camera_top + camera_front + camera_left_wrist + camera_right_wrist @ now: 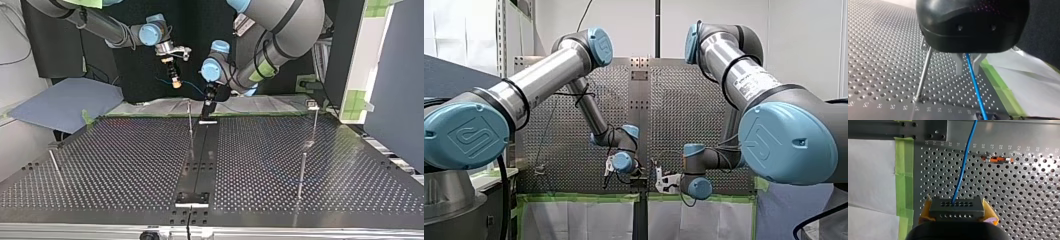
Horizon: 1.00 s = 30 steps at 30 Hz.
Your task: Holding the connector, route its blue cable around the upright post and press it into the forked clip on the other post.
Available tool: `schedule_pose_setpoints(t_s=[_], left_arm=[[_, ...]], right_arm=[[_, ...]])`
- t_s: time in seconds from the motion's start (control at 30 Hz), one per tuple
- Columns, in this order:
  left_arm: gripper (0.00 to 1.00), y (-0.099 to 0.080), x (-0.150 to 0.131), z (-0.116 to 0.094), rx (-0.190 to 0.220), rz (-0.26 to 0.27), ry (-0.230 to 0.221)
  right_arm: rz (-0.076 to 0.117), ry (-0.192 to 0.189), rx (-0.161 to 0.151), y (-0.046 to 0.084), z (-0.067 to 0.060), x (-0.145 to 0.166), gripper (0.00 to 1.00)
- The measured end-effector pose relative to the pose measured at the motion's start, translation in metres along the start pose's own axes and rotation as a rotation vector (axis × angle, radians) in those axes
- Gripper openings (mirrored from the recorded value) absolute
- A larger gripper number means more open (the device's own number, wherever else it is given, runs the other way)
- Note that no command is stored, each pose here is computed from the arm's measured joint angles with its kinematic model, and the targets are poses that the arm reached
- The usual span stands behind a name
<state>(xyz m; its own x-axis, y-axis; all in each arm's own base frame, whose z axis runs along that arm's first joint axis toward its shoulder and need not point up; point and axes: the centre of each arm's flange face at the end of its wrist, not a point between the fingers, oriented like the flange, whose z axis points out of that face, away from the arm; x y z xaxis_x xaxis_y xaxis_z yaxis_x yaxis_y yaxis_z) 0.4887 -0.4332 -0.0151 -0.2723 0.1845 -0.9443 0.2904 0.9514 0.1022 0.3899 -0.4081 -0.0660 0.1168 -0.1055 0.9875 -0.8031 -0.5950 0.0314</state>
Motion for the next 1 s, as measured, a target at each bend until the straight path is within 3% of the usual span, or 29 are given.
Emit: schedule_pose_setpoints(t_s=[0.03, 0.13, 0.43, 1.0], left_arm=[[0.08, 0.0, 0.0, 0.0, 0.002, 0.002, 0.001], [0.0, -0.003, 0.0, -0.001, 0.005, 0.015, 0.001], [0.0, -0.012, 0.0, -0.004, 0.034, 0.071, -0.009], [0.0, -0.018, -0.002, -0.006, 0.024, 0.069, -0.036]], right_arm=[[0.001, 0.0, 0.0, 0.0, 0.0, 0.0, 0.0], [0.001, 0.0, -0.001, 0.0, 0.0, 0.0, 0.0], [0.002, 0.0, -0.004, 0.002, 0.0, 0.0, 0.0], [0.014, 0.018, -0.03, 0.018, 0.01, 0.005, 0.0]])
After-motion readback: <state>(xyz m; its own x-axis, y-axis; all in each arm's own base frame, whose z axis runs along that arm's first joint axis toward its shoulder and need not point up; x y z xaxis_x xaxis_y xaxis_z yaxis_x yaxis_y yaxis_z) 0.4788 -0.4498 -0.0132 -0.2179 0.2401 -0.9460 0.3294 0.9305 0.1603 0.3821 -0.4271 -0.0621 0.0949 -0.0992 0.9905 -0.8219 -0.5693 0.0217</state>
